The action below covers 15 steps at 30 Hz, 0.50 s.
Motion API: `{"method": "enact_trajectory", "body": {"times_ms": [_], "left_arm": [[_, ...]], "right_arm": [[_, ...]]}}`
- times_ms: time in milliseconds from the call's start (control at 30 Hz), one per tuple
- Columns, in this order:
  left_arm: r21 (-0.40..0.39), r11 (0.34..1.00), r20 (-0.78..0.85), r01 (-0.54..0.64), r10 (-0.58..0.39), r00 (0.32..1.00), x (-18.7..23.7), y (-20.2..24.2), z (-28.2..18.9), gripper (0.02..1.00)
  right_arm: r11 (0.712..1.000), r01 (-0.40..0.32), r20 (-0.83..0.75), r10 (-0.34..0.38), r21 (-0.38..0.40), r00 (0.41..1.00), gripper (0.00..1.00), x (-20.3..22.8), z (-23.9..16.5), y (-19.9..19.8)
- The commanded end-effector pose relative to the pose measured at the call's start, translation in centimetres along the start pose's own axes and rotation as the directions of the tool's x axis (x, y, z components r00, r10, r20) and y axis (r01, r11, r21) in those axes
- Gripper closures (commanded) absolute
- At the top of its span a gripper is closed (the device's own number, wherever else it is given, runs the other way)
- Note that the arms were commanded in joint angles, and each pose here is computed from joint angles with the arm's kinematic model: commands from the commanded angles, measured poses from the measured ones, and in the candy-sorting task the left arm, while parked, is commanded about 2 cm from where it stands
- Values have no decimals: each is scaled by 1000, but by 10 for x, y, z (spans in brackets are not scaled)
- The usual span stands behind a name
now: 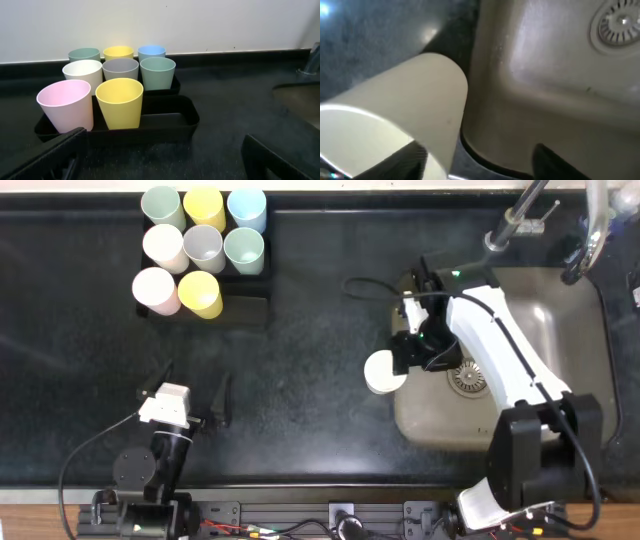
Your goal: Store Cups
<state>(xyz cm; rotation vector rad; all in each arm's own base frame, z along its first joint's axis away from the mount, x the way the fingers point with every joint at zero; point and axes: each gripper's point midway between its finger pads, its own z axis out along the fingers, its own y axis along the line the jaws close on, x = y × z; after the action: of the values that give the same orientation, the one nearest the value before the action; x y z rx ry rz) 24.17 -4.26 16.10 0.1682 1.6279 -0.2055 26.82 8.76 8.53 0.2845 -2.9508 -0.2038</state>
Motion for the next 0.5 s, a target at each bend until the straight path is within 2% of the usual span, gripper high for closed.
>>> {"method": "enact_trajectory", "body": {"times_ms": [33, 133, 367, 500], "left_arm": [[1, 1000, 6, -20, 20, 1000, 0, -1, 0, 20], [1, 1000, 6, -20, 20, 1000, 0, -1, 0, 18], [1, 1000, 6, -20, 20, 1000, 0, -1, 0, 20], [1, 1000, 6, -20, 20, 1000, 0, -1, 0, 18]], "right_arm": [[1000, 20, 20, -20, 5, 1000, 496, -6, -1, 6], [999, 32, 34, -32, 6, 999, 597, -10, -1, 9], [999, 52, 55, -52, 6, 997, 737, -15, 0, 15], [999, 50, 59, -50, -1, 997, 869, -16, 0, 16]]}}
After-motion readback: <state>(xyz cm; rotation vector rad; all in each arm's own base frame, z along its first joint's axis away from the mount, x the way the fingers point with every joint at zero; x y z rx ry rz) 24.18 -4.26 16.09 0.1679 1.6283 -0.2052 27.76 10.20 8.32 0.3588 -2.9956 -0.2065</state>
